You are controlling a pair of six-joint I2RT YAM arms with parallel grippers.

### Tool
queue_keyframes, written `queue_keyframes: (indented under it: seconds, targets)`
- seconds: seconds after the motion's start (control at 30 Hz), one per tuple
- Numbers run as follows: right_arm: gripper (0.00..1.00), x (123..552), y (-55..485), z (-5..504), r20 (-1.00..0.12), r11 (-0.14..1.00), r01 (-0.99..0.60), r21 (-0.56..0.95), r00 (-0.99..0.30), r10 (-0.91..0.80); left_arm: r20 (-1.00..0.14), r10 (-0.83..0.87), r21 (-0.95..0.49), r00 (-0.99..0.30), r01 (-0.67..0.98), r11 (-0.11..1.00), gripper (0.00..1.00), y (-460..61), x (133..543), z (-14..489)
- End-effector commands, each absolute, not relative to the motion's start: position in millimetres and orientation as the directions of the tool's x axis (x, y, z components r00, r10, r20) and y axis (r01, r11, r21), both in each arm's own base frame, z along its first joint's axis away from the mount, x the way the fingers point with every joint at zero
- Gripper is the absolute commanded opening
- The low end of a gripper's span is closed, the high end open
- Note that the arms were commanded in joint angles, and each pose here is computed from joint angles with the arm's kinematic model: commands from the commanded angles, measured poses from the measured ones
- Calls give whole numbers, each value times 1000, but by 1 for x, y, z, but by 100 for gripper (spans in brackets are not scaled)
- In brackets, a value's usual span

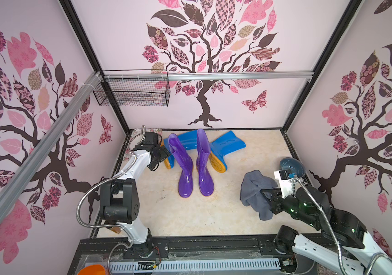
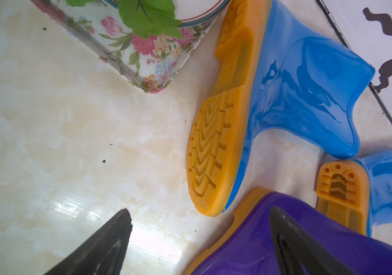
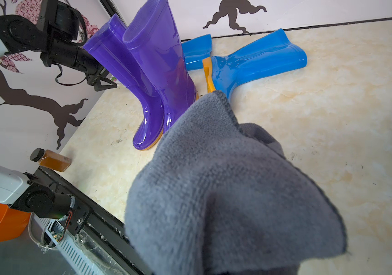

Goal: Wipe the rubber boots with a cloth
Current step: Pick up the rubber boot from the center of the board.

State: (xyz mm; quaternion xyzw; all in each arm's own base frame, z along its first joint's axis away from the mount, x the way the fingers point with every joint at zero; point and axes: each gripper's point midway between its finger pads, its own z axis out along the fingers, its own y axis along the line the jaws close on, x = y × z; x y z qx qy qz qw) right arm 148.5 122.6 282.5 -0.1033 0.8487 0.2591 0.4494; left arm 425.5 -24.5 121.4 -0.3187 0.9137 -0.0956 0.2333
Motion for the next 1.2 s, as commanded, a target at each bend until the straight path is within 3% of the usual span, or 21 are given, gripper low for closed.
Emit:
queue_keyframes:
  seconds: [0.0, 0.4, 0.7, 0.87, 1.07, 1.17]
  targets:
    - [0, 150, 126, 288, -826, 839, -424, 342, -561, 53, -400, -609, -319, -685, -519, 793, 92, -26, 448, 124]
    - [0, 150, 132, 284, -822, 830, -441, 342, -568, 37, -435, -552, -227, -712, -506, 832, 88, -48, 471, 98]
    - [0, 145, 130, 282, -815, 823, -448, 350, -579, 31, -386, -590, -192, -709, -564, 803, 71, -32, 468, 61]
    - [0, 143, 131, 281, -810, 817, -450, 361, -586, 36, -361, -594, -191, -719, -566, 802, 55, -36, 467, 47]
    - [0, 142, 131, 280, -805, 815, -450, 365, -593, 33, -368, -600, -184, -710, -577, 796, 18, -33, 470, 43]
    - [0, 142, 130, 279, -806, 817, -449, 363, -591, 34, -375, -609, -207, -699, -577, 790, 6, -34, 474, 52]
